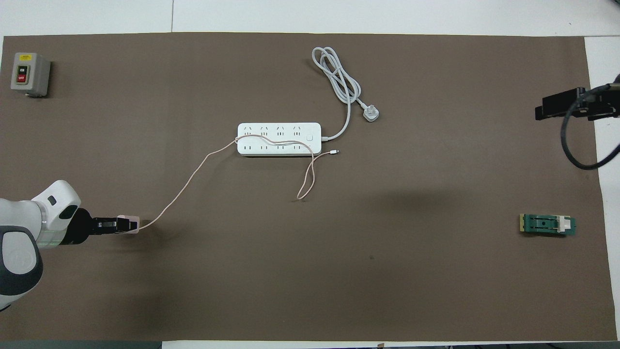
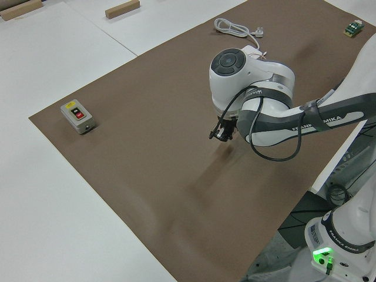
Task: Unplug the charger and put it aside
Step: 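Lower the pink charger onto the table with the left gripper while the right gripper withdraws, then open the left gripper and draw it back from the charger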
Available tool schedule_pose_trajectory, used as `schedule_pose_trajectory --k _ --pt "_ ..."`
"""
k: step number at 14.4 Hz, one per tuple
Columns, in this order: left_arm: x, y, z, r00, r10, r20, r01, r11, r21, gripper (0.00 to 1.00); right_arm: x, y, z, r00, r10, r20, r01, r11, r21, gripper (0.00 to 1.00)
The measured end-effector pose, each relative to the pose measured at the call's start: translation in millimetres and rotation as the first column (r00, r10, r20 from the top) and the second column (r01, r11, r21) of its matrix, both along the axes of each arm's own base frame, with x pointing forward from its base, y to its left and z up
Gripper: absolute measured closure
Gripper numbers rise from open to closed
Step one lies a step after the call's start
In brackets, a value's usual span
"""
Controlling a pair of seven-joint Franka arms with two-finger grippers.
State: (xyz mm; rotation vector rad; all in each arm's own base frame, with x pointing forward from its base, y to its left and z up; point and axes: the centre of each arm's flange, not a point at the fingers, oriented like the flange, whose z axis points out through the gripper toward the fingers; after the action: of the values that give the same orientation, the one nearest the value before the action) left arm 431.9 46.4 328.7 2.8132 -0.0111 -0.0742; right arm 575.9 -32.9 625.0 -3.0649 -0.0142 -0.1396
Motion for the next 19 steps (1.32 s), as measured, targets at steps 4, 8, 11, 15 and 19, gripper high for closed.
schedule_pose_trajectory --k 4,8,11,15,19 --pt "-1.1 3.0 -9.8 1.000 0.005 0.006 -0.005 1.000 0.011 0.59 -30.3 -7.5 22.1 0.998 0.031 -0.058 -0.033 0.998 -0.044 0.00" --pt "-4.9 32.5 -12.7 0.999 0.028 0.021 -0.029 0.998 0.056 0.16 -47.2 -8.5 27.8 0.994 0.030 -0.108 -0.036 0.998 -0.054 0.00" --pt "-10.3 61.1 -12.2 0.999 0.031 0.024 -0.033 0.994 0.108 0.00 -46.7 -13.5 20.2 0.995 0.022 -0.095 -0.031 0.996 -0.087 0.00" --pt "-6.0 82.6 -0.7 0.999 0.030 0.043 -0.037 0.988 0.152 0.00 -45.6 -16.8 15.0 0.996 0.018 -0.092 -0.027 0.994 -0.102 0.00" --pt "25.1 89.2 48.0 0.995 0.032 0.089 -0.045 0.987 0.153 0.00 -46.5 -17.2 15.5 0.996 0.017 -0.091 -0.026 0.994 -0.102 0.00"
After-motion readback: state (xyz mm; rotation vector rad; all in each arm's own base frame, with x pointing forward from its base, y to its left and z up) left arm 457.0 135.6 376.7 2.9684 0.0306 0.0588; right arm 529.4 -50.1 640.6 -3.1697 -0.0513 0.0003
